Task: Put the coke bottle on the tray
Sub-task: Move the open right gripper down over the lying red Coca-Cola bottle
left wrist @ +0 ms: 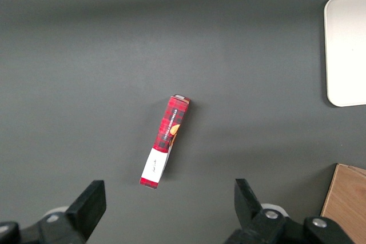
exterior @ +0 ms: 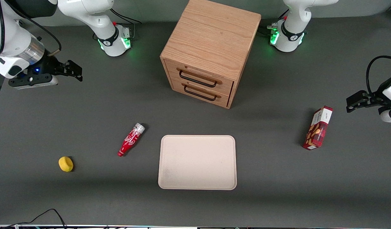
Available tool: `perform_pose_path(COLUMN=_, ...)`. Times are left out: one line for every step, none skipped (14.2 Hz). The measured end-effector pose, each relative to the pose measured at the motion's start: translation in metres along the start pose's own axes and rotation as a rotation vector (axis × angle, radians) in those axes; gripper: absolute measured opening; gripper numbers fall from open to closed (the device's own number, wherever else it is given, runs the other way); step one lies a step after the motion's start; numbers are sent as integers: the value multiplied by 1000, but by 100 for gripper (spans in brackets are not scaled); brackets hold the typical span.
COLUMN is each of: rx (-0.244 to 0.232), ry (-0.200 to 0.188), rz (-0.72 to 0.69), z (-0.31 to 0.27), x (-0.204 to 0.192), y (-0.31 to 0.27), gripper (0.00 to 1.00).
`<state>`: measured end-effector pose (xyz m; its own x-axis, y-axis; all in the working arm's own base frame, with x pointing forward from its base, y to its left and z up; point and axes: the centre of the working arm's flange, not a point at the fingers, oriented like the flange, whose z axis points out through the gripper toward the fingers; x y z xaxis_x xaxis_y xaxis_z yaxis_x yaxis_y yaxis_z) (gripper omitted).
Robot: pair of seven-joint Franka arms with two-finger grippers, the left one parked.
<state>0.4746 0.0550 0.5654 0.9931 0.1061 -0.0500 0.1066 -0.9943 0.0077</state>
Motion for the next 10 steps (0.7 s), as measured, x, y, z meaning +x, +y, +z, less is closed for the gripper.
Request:
perform_pose_path(rx=0, ry=-2, rz=1, z=0, x=0, y=0, gripper=100)
perform_pose_path(rx=0, ry=-5, rz=1, z=0, x=0, y=1, gripper=100)
perform_pose_path(rx=0, ry=-11, rz=2, z=1, x=0, y=1, gripper=100)
perform_pose_path(rx=0, ry=-19, rz=2, z=2, x=1, y=1, gripper=100)
perform_pose_path(rx=-1, ry=-36, rz=2, z=2, x=2, y=1, gripper=100)
perform_pose_path(rx=-3, ry=-58, rz=1, z=2, x=4, y=0, gripper=100)
perform_pose_path(rx=-4, ry=-75, rz=12, z=3, x=7, y=-2, gripper=100)
perform_pose_path(rx=-6, ry=-87, rz=36, z=4, x=10, y=-3, gripper=100)
perform_pose_path(rx=-8, ry=-95, rz=53, z=6, x=13, y=-6, gripper=100)
perform_pose_path(rx=-11, ry=-102, rz=54, z=9, x=17, y=-13, gripper=100)
